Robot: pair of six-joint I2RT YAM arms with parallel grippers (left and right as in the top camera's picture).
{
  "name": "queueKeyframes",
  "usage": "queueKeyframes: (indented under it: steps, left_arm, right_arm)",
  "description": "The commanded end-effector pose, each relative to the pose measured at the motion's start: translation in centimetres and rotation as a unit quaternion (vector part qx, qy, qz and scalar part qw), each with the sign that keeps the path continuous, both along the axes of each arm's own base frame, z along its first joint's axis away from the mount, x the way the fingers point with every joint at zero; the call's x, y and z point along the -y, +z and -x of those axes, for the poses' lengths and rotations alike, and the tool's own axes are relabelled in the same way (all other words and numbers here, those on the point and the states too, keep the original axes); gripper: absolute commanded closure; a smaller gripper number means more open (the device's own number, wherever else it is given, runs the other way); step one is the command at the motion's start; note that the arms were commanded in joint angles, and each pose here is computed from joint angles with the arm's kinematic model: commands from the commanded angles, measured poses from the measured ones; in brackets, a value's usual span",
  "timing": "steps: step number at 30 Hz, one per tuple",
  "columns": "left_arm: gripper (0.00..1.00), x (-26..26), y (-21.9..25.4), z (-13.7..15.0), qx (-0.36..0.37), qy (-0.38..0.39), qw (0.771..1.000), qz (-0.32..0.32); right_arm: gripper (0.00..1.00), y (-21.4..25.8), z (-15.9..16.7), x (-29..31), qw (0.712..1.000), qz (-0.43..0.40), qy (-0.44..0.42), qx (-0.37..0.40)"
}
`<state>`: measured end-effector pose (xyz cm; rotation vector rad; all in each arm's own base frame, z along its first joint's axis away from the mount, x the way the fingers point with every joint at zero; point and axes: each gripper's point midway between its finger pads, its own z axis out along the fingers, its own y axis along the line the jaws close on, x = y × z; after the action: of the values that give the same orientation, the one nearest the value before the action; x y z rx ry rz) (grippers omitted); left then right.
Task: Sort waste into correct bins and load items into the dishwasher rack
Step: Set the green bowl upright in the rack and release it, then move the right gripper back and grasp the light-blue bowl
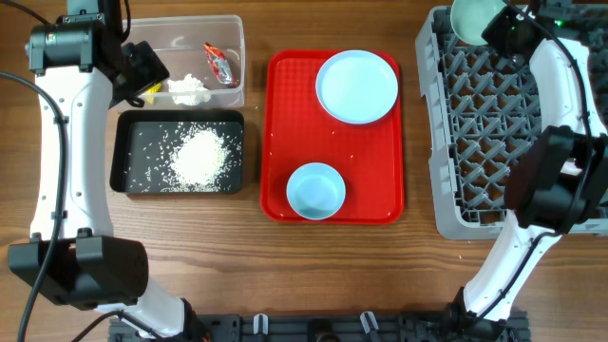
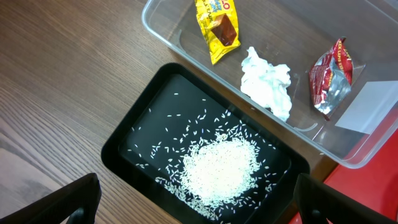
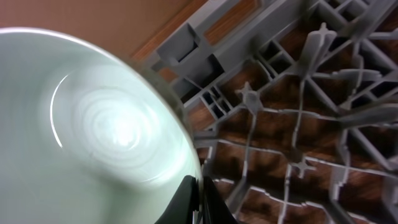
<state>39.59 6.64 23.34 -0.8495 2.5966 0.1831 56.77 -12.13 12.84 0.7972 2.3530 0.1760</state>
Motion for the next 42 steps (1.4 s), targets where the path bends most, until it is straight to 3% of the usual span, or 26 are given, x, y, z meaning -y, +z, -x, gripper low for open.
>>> queueKeyframes:
  steps: [1, 6, 7, 8, 11, 16, 26, 42]
  left_arm:
    - [0.0, -0.4, 0.6, 0.4, 0.008, 0.009, 1.0, -0.006]
    - [0.0, -0.4, 0.6, 0.4, 0.008, 0.009, 1.0, -0.006]
    - [0.0, -0.4, 0.6, 0.4, 0.008, 0.009, 1.0, -0.006]
    - [0.0, -0.4, 0.6, 0.4, 0.008, 0.009, 1.0, -0.006]
    - [0.0, -0.4, 0.6, 0.4, 0.008, 0.009, 1.0, -0.006]
    - [0.0, -0.4, 0.6, 0.4, 0.008, 0.009, 1.0, -0.006]
    - [0.0, -0.4, 0.6, 0.4, 0.008, 0.009, 1.0, -0.006]
    - [0.0, -0.4, 0.6, 0.4, 0.008, 0.009, 1.0, -0.006]
  right_arm:
    - [0.96, 5.8, 2.0, 2.4, 0.995, 0.101, -0.014, 0.01]
    - [0.96, 11.9, 7.1, 4.0, 0.959, 0.271, -0.074, -0.043]
    - [0.96, 12.7, 7.3, 3.4, 0.943, 0.318, -0.075, -0.055]
    - [0.96, 14.2, 7.5, 2.0, 0.909, 0.402, -0.074, -0.075]
    - [0.96, 16.6, 6.0, -2.4, 0.83, 0.547, -0.04, -0.102]
    - [0.96, 12.8, 3.3, -3.5, 0.767, 0.619, -0.006, -0.169]
    - [0.96, 8.7, 1.7, -3.0, 0.765, 0.616, 0.021, -0.188]
    - [0.96, 3.9, 2.8, -3.6, 0.759, 0.605, 0.084, -0.226]
